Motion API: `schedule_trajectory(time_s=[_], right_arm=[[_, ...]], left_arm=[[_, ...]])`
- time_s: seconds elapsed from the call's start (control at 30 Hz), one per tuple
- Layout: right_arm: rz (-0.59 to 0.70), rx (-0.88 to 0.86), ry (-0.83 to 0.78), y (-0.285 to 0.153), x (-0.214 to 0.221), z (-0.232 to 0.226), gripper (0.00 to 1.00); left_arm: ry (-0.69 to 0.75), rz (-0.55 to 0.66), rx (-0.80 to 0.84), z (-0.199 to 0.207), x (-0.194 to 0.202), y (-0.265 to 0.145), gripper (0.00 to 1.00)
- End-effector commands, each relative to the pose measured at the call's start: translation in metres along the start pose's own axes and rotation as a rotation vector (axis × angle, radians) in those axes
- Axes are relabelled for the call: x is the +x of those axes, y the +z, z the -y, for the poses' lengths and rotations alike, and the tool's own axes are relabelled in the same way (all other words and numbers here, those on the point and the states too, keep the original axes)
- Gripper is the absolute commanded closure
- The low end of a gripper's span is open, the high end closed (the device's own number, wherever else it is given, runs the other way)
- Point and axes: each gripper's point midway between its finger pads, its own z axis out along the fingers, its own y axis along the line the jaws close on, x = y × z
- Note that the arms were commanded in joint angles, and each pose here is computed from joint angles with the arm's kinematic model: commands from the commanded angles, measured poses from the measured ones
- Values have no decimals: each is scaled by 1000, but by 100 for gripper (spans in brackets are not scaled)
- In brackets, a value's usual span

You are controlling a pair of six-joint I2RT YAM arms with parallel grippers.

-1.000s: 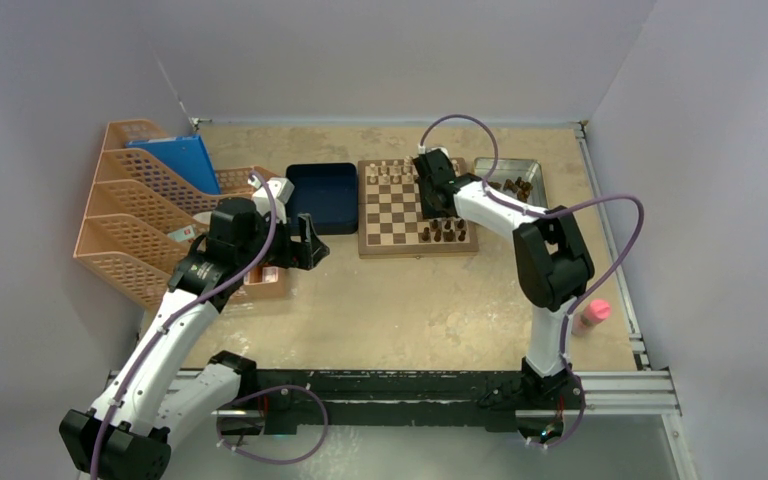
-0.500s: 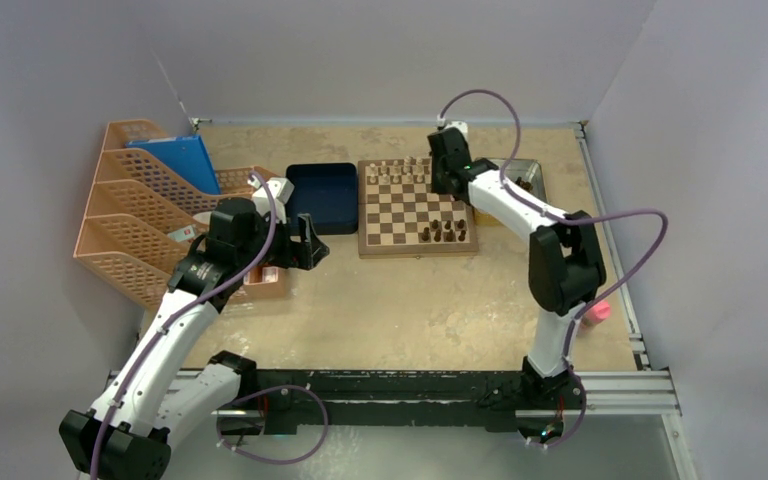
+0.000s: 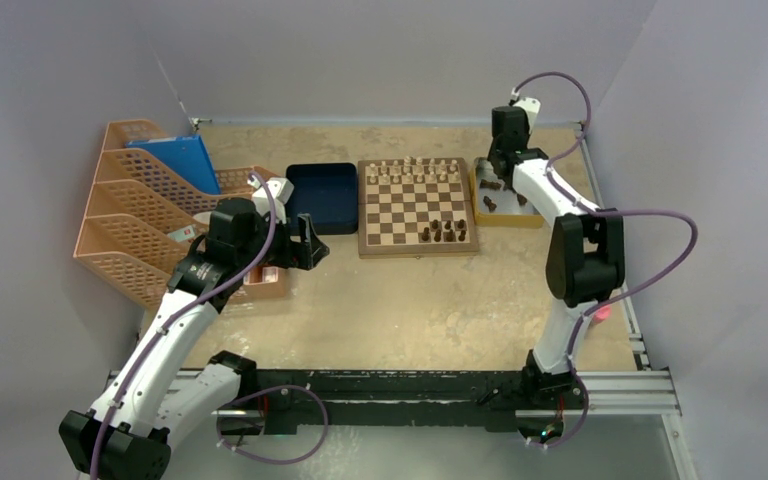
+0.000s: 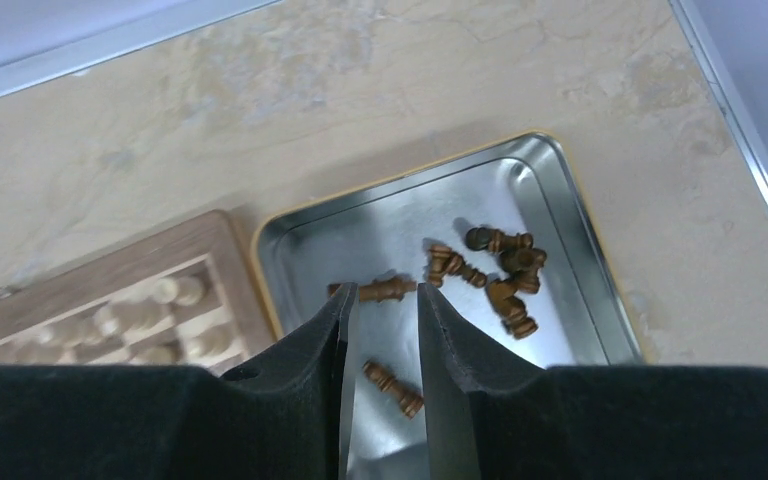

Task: Set up the chess pieces on the board
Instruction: Pick up the chess piece from the storage box.

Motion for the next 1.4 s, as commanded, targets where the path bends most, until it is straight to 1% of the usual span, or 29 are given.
schedule_trajectory(time_s=[0.0,0.27,0.4,0.5,0.6,0.7,0.83,1.1,1.37], right_arm=[[76,40,-10,24,-19,9,69],[49,49,-50,66,-7,36,69],[22,69,-65,80,4,50,71],[8,75,-73,87,11,60,70],[3,65,-75,92,14,64,68],[-1,16,-65,95,13,59,68],[-20,-8,-68,99,19,55,70],[-60,-13,-86,105,35,54,70],[-79,2,-97,108,44,57,73]], left_arm=[[18,28,14,4,-6,-2,17],[16,27,7,2,-5,-1,17],[15,24,2,1,-5,0,17],[15,22,2,1,-5,1,17],[14,18,1,1,-5,2,17],[13,16,0,0,-4,2,17],[12,16,-5,-1,-4,2,17],[12,14,-2,0,-4,2,17],[13,15,-2,0,-4,2,17]])
